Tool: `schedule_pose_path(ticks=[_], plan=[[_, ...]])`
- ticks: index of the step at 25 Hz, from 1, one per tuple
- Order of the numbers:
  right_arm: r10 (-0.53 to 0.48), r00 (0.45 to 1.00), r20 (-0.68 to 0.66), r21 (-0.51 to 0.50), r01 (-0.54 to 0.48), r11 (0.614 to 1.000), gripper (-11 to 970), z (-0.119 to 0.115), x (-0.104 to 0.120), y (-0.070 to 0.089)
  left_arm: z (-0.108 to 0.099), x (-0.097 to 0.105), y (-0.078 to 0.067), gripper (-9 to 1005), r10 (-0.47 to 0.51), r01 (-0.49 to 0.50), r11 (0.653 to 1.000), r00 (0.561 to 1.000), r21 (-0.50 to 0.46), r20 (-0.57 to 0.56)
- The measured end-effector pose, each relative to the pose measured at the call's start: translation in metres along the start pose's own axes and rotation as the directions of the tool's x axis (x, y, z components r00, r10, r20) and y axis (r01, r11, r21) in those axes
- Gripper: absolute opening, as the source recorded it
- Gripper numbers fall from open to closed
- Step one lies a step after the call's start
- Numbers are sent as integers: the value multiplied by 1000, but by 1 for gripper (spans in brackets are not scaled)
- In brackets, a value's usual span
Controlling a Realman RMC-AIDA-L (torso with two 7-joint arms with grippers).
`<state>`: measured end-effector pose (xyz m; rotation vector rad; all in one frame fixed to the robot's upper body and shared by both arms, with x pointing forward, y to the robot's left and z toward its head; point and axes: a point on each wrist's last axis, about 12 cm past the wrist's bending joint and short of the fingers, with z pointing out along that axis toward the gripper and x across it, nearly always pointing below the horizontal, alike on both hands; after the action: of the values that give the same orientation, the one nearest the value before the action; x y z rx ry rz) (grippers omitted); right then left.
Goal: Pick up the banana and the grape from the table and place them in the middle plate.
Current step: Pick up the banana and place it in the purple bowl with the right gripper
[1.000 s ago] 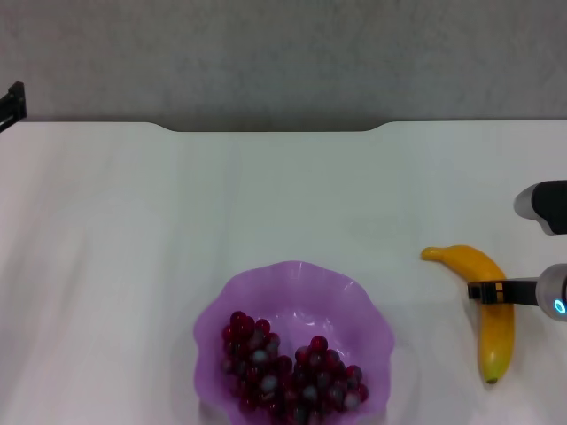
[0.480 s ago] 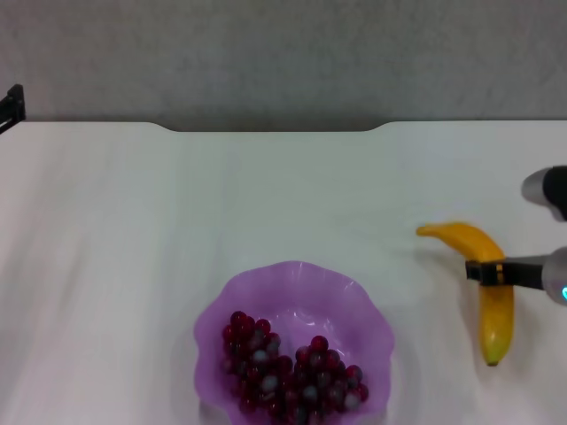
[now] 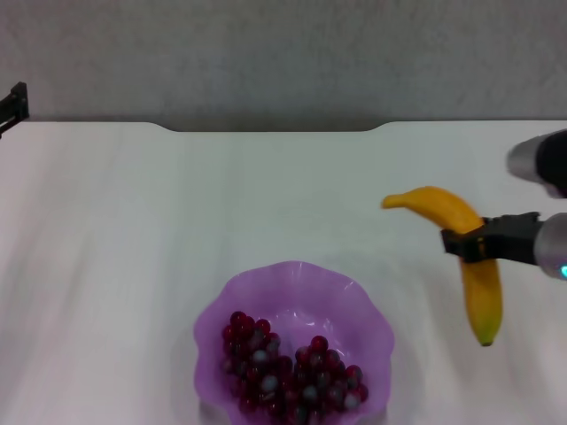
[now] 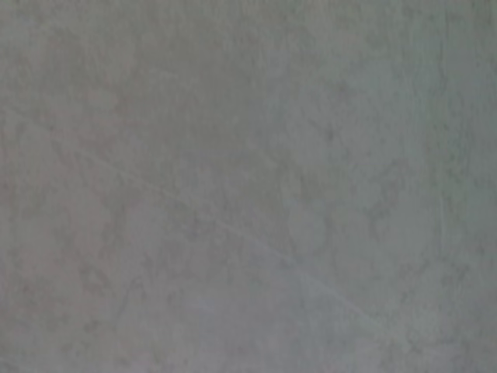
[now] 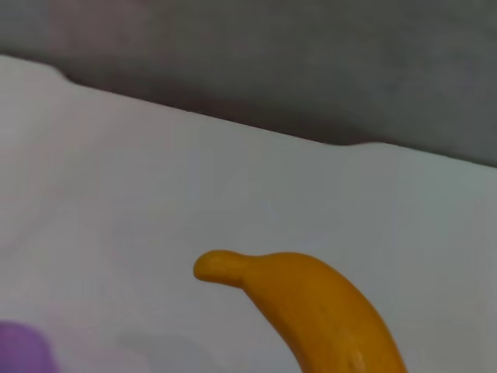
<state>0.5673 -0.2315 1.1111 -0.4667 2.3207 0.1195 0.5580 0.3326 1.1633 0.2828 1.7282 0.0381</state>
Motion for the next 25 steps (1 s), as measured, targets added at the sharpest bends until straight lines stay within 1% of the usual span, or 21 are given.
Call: schedule_pose_path(ticks=[5,8,14,25], plan=[[-99,995,9,-56,100,993,510,2,-8,26,0,0,0,880,0,0,1000,1000,2,0],[-146,989,13,-84,147,986,516,4,-11,39,0,-1,-1,880,0,0,1000,1000,8,3],[-218,976,29,-128,220,967,536,6,-15,61,-1,-6,-3,880,5,-5,1000,1000,16,17],[-307,951,44,-181,310,933,571,12,-18,88,-1,-10,-8,880,10,-11,999,1000,31,27]])
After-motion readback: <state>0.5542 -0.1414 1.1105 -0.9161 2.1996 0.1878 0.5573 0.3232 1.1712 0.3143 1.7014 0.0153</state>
